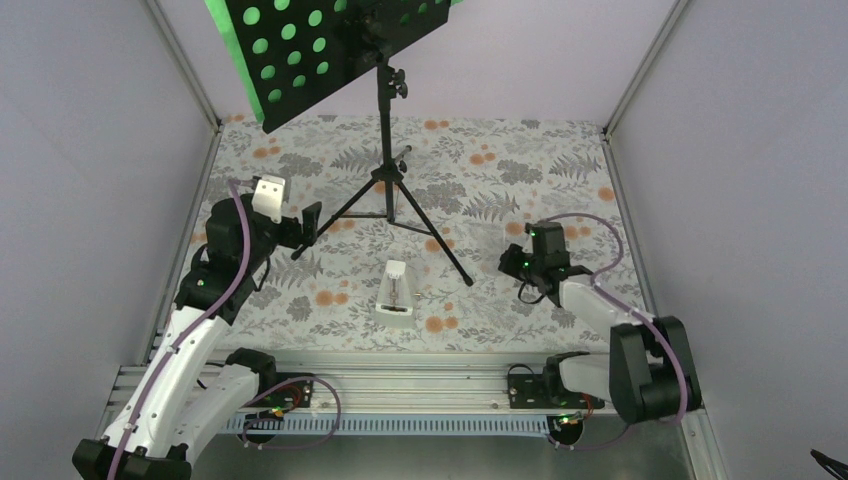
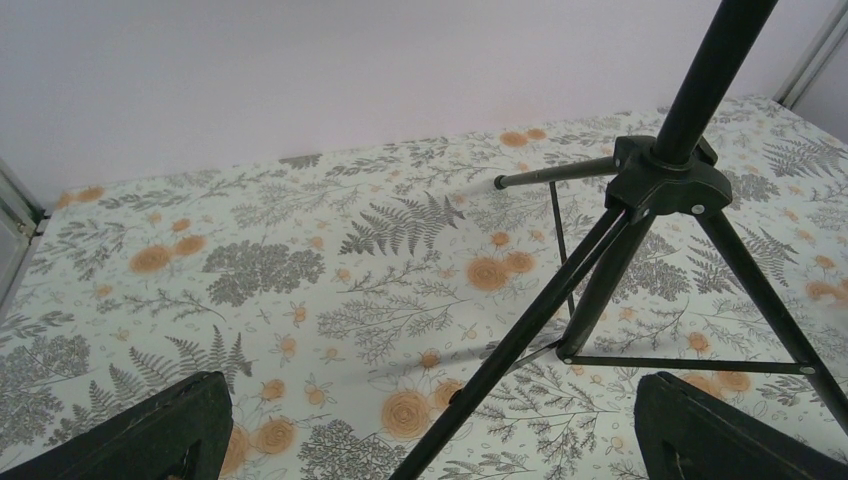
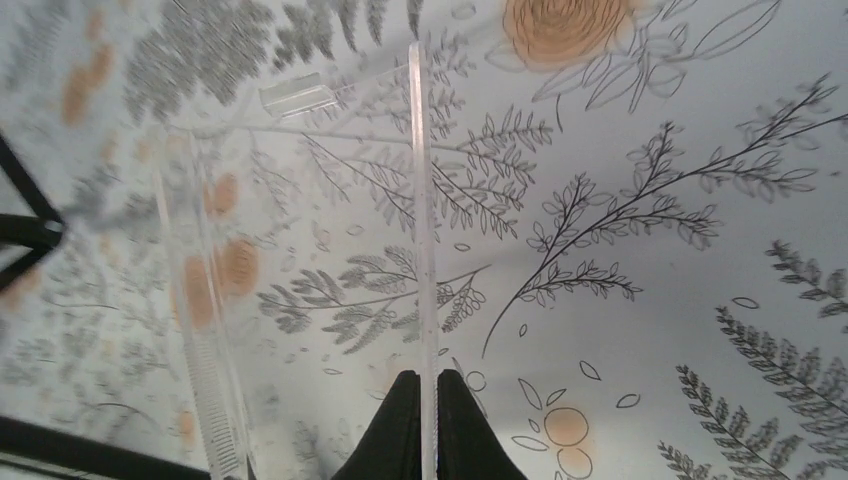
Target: Pack up the instrument practice props
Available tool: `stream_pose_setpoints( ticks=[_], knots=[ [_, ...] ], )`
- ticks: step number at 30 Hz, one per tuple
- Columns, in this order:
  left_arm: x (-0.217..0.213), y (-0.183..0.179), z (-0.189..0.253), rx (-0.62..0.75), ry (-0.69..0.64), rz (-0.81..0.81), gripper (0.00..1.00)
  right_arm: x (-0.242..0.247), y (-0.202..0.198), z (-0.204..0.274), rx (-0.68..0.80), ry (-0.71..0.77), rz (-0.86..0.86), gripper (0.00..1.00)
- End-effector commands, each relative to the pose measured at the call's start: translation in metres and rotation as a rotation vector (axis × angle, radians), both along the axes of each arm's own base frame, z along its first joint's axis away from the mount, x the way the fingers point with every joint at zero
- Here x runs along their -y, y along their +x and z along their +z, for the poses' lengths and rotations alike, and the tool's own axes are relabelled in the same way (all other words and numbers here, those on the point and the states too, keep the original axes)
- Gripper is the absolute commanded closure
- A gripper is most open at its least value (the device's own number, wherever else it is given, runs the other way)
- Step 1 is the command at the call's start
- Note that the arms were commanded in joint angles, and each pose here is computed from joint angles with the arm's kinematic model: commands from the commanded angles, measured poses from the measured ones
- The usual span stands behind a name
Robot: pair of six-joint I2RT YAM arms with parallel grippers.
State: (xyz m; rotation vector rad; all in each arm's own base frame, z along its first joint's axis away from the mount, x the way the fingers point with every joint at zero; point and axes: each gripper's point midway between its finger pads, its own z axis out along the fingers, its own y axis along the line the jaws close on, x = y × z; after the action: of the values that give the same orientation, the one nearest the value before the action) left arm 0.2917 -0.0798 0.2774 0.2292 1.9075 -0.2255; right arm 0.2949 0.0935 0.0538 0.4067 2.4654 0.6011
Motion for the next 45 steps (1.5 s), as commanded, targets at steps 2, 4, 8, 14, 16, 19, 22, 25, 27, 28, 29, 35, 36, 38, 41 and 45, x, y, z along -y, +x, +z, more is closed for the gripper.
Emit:
stream_pose_setpoints(
  ticks=[2,4,8,14,16,19,22,25,27,28,29,35,36,38,41,45],
  knots=[
    [0.0,0.0,-0.005,-0.002,0.011,-0.006,0.0,-0.014,-0.002,0.041,0.112,0.191,0.05,0.96],
    [0.0,0.001,-0.005,-0.002,0.01,-0.008,0.0,-0.02,-0.004,0.055,0.138,0.235,0.085,0.96],
    [0.005,-0.001,-0.005,-0.002,0.004,-0.038,0.0,-0.037,-0.013,0.077,0.155,0.324,0.182,0.96],
    [0.062,-0.028,0.009,0.056,-0.084,-0.397,0.02,-0.067,-0.037,0.103,0.14,0.47,0.389,0.96],
    [0.088,-0.047,0.013,0.06,-0.122,-0.57,0.06,-0.073,-0.045,0.113,0.143,0.499,0.45,0.96],
    [0.12,-0.073,0.017,0.056,-0.145,-0.757,0.07,-0.083,-0.06,0.12,0.116,0.537,0.526,0.96],
    [0.146,-0.092,0.017,0.025,-0.13,-0.873,0.09,-0.089,-0.071,0.125,0.094,0.575,0.569,0.96],
    [0.164,-0.098,0.012,-0.013,-0.082,-0.91,0.11,-0.095,-0.078,0.129,0.075,0.607,0.604,0.96],
    [0.174,-0.098,0.006,-0.024,-0.04,-0.912,0.11,-0.099,-0.082,0.131,0.058,0.627,0.628,0.96],
    [0.178,-0.099,0.003,-0.027,-0.027,-0.917,0.11,-0.102,-0.085,0.132,0.053,0.636,0.643,0.96],
    [0.182,-0.099,0.003,-0.025,-0.017,-0.925,0.11,-0.104,-0.087,0.134,0.048,0.644,0.659,0.96],
    [0.206,-0.111,0.007,0.07,0.078,-1.03,0.2,-0.115,-0.098,0.146,0.023,0.678,0.732,0.96],
    [0.208,-0.111,0.009,0.089,0.093,-1.029,0.2,-0.117,-0.1,0.149,0.02,0.684,0.744,0.96],
    [0.208,-0.107,0.015,0.124,0.118,-1.018,0.2,-0.12,-0.105,0.152,0.015,0.695,0.767,0.96],
    [0.207,-0.103,0.02,0.159,0.151,-1.008,0.2,-0.123,-0.113,0.155,0.005,0.712,0.8,0.96],
    [0.209,-0.101,0.016,0.161,0.183,-1.025,0.22,-0.127,-0.122,0.159,-0.01,0.746,0.847,0.96]
  ],
)
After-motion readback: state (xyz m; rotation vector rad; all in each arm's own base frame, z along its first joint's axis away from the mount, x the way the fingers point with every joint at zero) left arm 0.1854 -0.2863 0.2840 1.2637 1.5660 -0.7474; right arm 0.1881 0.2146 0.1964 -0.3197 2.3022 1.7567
